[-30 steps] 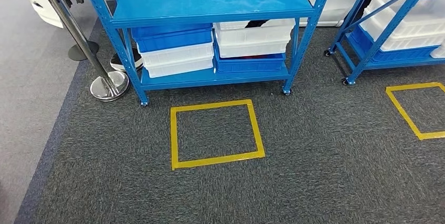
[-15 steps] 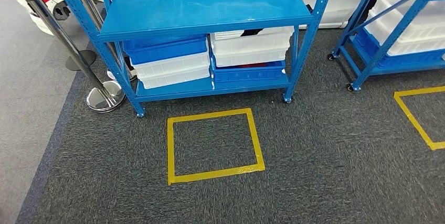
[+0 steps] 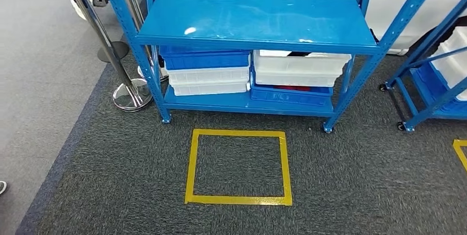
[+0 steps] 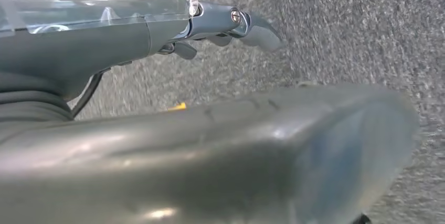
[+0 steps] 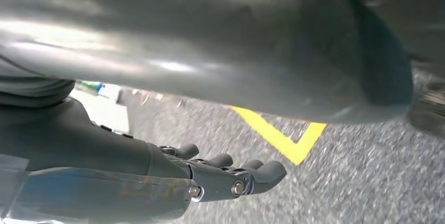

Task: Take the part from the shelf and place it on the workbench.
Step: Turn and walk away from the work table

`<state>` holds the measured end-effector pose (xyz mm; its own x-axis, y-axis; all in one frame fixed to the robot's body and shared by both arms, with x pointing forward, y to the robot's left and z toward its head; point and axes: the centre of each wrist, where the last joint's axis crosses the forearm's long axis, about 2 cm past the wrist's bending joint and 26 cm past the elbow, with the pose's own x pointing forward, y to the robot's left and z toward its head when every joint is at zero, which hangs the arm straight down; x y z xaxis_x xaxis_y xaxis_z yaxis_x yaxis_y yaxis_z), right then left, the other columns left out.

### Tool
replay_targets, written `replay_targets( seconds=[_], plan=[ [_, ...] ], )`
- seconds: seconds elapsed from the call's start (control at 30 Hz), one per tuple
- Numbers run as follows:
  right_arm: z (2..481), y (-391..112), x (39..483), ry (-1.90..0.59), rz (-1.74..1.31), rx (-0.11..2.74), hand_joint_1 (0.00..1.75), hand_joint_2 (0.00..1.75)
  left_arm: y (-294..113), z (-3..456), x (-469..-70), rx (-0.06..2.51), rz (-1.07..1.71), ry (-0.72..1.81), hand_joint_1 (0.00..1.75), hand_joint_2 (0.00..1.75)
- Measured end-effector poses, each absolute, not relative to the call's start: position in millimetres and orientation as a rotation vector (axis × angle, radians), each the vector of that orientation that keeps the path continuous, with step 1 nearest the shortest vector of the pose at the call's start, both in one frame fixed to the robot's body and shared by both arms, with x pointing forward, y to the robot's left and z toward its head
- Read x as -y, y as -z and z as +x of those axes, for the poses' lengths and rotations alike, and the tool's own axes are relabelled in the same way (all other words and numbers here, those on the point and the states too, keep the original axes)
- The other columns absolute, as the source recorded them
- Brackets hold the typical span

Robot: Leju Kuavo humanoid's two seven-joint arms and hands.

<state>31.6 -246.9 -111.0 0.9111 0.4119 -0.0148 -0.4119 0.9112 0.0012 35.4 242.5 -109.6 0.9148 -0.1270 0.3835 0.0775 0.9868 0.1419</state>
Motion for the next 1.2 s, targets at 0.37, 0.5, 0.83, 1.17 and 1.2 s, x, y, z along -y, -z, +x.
replay_targets(
  seconds=[0.37,0.5,0.83,1.17,1.2],
  plan=[
    [30.7,111.2,248.4,-0.373,-0.029,-0.012,0.00,0.00,109.3,38.5,-242.8,0.410,0.123,0.124,0.00,0.00],
    [29.6,111.3,248.7,-0.358,-0.034,-0.012,0.00,0.00,109.5,36.7,-242.4,0.407,0.121,0.129,0.00,0.00],
    [33.9,110.5,246.3,-0.241,-0.074,-0.031,0.00,0.00,109.6,36.3,-242.8,0.402,0.117,0.141,0.00,0.00],
    [25.3,111.4,248.3,-0.251,-0.095,-0.044,0.00,0.00,109.3,36.3,-239.9,0.395,0.105,0.140,0.00,0.00],
    [26.0,111.4,248.2,-0.246,-0.090,-0.040,0.00,0.00,109.2,37.5,-240.0,0.397,0.105,0.137,0.00,0.00]
  ],
)
